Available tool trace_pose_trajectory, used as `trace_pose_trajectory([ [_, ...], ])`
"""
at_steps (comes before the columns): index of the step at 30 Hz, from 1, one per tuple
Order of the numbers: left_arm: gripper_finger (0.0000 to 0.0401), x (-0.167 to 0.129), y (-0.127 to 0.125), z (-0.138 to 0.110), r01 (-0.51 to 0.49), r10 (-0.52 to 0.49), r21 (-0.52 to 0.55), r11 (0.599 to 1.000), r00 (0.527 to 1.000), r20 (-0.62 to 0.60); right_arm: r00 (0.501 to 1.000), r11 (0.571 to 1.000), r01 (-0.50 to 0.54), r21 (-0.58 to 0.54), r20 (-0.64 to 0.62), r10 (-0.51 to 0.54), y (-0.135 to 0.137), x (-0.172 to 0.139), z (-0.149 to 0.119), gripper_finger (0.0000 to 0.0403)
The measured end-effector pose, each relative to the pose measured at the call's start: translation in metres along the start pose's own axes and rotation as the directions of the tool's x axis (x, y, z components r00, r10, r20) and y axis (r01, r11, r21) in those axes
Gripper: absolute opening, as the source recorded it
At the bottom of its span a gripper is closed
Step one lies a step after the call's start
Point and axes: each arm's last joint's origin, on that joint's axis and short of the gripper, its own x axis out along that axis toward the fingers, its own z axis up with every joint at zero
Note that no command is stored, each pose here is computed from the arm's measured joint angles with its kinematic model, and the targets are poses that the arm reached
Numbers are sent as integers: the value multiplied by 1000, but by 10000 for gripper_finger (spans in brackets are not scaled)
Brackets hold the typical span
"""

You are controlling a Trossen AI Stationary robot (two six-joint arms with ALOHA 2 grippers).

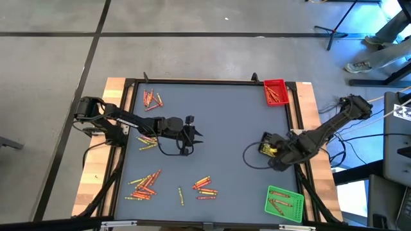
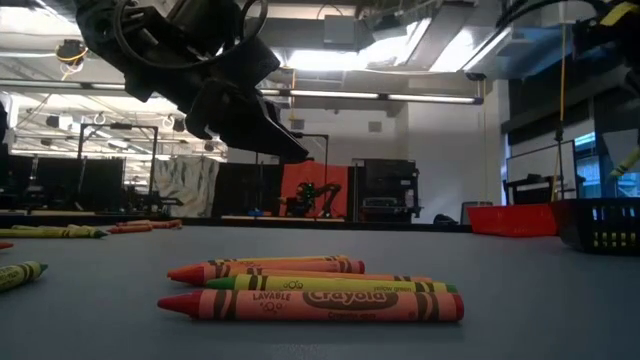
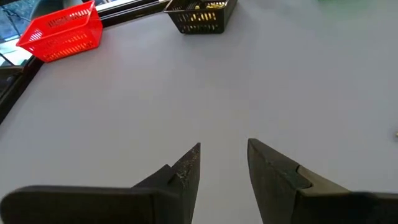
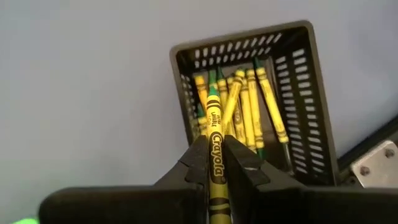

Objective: Sort crayons
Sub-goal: Put the green crayon into the black basket

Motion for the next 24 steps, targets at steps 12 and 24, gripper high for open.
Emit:
trace_pose_trajectory([
  [12, 117, 0, 0, 0, -4, 4, 0, 1000, 1000, 1, 998, 994, 40, 103, -49, -35, -3, 11, -10, 141],
  [24, 117, 0, 1, 2, -8, 8, 0, 1000, 1000, 17, 954, 999, 9, 33, 298, -18, 4, 3, 28, 229],
])
